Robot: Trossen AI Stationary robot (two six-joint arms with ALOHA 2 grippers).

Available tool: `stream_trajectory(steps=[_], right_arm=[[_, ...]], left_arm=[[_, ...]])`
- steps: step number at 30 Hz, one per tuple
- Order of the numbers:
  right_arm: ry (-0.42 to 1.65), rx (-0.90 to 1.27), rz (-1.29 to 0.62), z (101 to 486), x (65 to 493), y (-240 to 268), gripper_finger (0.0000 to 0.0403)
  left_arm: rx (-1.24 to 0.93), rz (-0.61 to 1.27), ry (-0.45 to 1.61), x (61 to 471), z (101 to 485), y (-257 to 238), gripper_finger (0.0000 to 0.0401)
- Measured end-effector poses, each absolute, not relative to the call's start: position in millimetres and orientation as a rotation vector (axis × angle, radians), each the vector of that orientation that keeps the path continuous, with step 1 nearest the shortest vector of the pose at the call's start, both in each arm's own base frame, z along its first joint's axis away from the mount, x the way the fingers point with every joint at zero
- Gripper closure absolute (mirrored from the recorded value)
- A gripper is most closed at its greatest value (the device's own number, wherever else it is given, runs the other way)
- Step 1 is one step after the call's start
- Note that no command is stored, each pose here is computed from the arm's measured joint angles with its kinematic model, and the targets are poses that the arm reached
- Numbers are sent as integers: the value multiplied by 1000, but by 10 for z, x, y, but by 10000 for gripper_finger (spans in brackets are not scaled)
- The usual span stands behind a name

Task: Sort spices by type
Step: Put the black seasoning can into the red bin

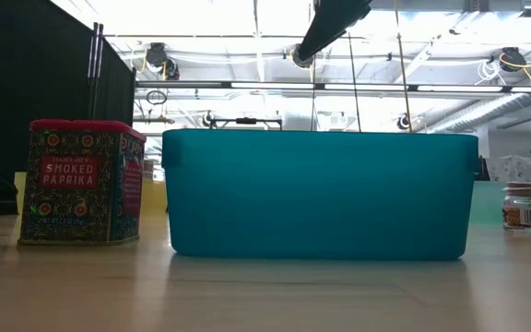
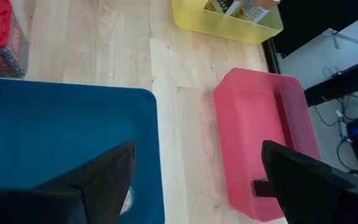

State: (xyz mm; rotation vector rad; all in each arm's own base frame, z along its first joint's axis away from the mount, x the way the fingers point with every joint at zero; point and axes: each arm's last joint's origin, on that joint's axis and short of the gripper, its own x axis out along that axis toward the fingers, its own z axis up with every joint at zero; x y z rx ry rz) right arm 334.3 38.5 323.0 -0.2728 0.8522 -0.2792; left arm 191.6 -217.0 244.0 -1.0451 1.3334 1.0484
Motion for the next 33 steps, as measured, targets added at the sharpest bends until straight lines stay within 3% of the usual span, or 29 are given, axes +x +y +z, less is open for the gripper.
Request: stream_trajectory(steps=[17,21,29,33], right_arm=[[854,-266,-264,3229,3344,389,74],[854,-266,-264,3229,3344,389,74],[854,-266,-264,3229,3344,389,74],[854,-267,-264,3229,3344,389,74]], left_arm=[[-1033,1086,1322,1933,2057,-2105,97],[-1025,1087,1325,1938,2042,-2106,136],[-1027,1058,1331,1949,2042,-2119,250],[-1031,1039,1334,1958,2043,-2128,264]])
